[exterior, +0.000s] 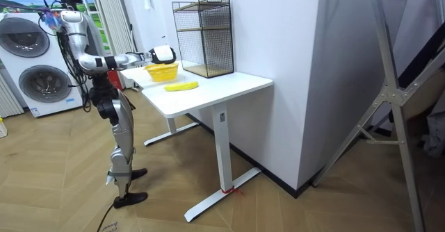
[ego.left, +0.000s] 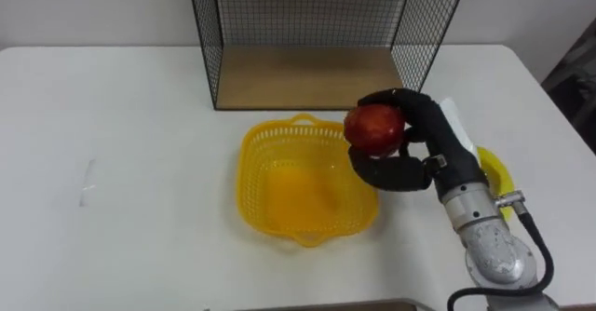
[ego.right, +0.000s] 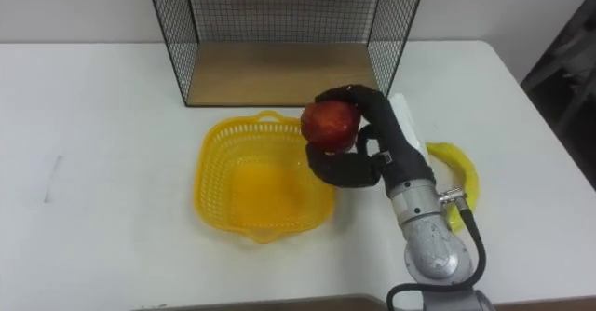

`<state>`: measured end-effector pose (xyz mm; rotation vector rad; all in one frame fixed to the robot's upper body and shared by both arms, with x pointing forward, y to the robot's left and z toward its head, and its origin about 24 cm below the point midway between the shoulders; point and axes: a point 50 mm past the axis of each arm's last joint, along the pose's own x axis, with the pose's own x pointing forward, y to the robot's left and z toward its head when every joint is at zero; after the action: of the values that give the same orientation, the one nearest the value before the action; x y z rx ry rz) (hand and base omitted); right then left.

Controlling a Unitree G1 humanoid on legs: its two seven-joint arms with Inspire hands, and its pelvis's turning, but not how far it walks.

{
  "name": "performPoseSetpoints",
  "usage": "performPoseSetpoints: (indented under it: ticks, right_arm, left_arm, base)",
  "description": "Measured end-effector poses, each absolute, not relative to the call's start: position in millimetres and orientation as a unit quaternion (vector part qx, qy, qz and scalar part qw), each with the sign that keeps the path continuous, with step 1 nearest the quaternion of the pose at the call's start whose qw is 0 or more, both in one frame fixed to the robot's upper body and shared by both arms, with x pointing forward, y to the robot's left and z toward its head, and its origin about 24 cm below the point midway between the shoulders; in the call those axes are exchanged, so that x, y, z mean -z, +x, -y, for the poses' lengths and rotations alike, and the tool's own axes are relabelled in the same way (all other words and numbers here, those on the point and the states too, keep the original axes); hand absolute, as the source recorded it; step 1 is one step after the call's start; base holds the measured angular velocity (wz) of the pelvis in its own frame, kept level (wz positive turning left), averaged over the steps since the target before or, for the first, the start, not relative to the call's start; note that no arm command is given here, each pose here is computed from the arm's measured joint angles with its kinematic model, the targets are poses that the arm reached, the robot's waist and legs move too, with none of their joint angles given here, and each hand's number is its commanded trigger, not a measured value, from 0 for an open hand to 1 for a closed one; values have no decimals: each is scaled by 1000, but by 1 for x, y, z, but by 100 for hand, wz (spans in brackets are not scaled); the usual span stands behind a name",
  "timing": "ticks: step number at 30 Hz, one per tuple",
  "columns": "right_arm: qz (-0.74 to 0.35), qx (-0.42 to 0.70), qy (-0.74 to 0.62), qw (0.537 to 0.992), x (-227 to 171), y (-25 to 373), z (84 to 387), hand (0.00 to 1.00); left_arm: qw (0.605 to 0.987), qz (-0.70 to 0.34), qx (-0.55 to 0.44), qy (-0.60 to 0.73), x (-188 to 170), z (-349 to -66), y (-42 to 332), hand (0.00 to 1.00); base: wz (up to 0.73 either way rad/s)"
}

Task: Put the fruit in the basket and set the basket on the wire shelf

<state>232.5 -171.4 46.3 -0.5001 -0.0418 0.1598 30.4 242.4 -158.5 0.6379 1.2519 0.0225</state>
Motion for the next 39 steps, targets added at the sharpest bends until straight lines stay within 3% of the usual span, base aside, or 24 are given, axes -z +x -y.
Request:
performPoseSetpoints:
  ticks: [2, 3, 4, 39]
  right_arm:
    - [16, -97, -247, 964, -44, 232, 167, 100]
    - [12, -106, -246, 963, -43, 232, 164, 69]
    - [10, -111, -247, 963, -42, 231, 163, 0]
    - [-28, -176, -286, 941, -26, 222, 145, 0]
  left_arm:
    - [763, -577, -6, 290, 159, -242, 31, 0]
    - [764, -577, -5, 290, 159, -242, 32, 0]
    - [764, -577, -5, 290, 159, -242, 33, 0]
    - [760, -581, -2, 291, 161, -235, 39, 0]
  base:
    - [0]
    - [0]
    - [0]
    - [0]
